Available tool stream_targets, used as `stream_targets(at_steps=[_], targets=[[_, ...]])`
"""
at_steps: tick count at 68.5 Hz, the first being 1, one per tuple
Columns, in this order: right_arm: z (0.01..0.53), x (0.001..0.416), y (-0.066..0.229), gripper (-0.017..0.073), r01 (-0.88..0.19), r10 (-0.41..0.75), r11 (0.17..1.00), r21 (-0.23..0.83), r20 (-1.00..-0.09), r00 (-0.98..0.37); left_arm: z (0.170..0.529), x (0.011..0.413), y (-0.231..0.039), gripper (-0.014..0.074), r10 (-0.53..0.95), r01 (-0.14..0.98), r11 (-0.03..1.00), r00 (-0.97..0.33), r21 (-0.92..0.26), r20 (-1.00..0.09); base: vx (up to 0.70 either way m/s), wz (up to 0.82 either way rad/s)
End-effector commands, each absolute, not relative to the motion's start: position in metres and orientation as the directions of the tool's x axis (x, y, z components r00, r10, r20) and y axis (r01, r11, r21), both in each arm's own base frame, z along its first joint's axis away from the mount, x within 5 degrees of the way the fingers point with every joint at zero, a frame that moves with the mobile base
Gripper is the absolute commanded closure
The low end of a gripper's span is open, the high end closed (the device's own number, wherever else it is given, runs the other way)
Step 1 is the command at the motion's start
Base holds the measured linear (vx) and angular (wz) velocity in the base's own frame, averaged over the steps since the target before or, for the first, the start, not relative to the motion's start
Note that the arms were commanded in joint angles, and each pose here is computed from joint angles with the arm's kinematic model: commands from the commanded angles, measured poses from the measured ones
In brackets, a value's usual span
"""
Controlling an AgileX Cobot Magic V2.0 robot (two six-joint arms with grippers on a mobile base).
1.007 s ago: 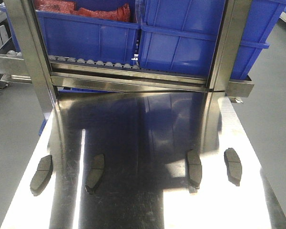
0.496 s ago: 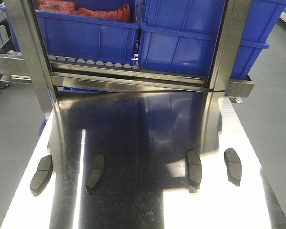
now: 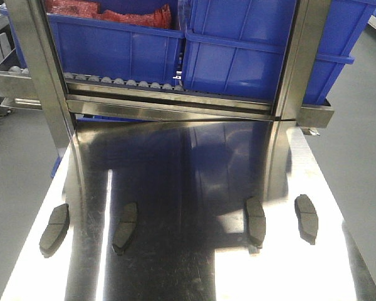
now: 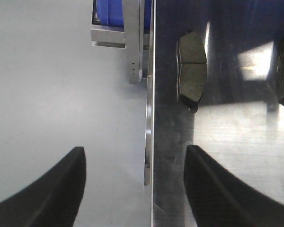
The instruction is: Move and align brake pads A on conveyor
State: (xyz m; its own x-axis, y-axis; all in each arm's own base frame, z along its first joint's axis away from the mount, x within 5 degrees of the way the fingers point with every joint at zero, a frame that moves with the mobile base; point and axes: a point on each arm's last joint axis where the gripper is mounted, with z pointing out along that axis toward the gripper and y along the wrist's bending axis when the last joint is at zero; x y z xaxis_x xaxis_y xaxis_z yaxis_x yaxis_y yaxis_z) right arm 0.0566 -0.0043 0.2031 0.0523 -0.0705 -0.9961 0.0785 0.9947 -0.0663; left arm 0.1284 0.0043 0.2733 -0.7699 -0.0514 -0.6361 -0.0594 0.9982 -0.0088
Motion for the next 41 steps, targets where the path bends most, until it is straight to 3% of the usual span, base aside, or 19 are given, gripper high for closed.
stream_targets(at_steps=[1, 23, 41], targets=[[0.207, 0.055, -0.004, 0.0571, 0.080, -0.086, 0.994, -0.076, -0.988, 0.131, 0.288, 0.137, 0.004, 0.0147, -0.064, -0.063, 0.998, -0.707, -0.027, -0.704, 0.00, 0.00], [0.207, 0.055, -0.004, 0.0571, 0.080, -0.086, 0.994, -0.076, -0.988, 0.131, 0.303, 0.189, -0.015, 0.0147, 0.033, 0.097, 0.992, -0.799, -0.075, -0.600, 0.00, 0.00], [0.207, 0.055, -0.004, 0.0571, 0.080, -0.086, 0.994, -0.076, -0.988, 0.131, 0.283, 0.249, -0.044, 0.0147, 0.128, 0.187, 0.979, -0.868, -0.077, -0.479, 0.00, 0.00]])
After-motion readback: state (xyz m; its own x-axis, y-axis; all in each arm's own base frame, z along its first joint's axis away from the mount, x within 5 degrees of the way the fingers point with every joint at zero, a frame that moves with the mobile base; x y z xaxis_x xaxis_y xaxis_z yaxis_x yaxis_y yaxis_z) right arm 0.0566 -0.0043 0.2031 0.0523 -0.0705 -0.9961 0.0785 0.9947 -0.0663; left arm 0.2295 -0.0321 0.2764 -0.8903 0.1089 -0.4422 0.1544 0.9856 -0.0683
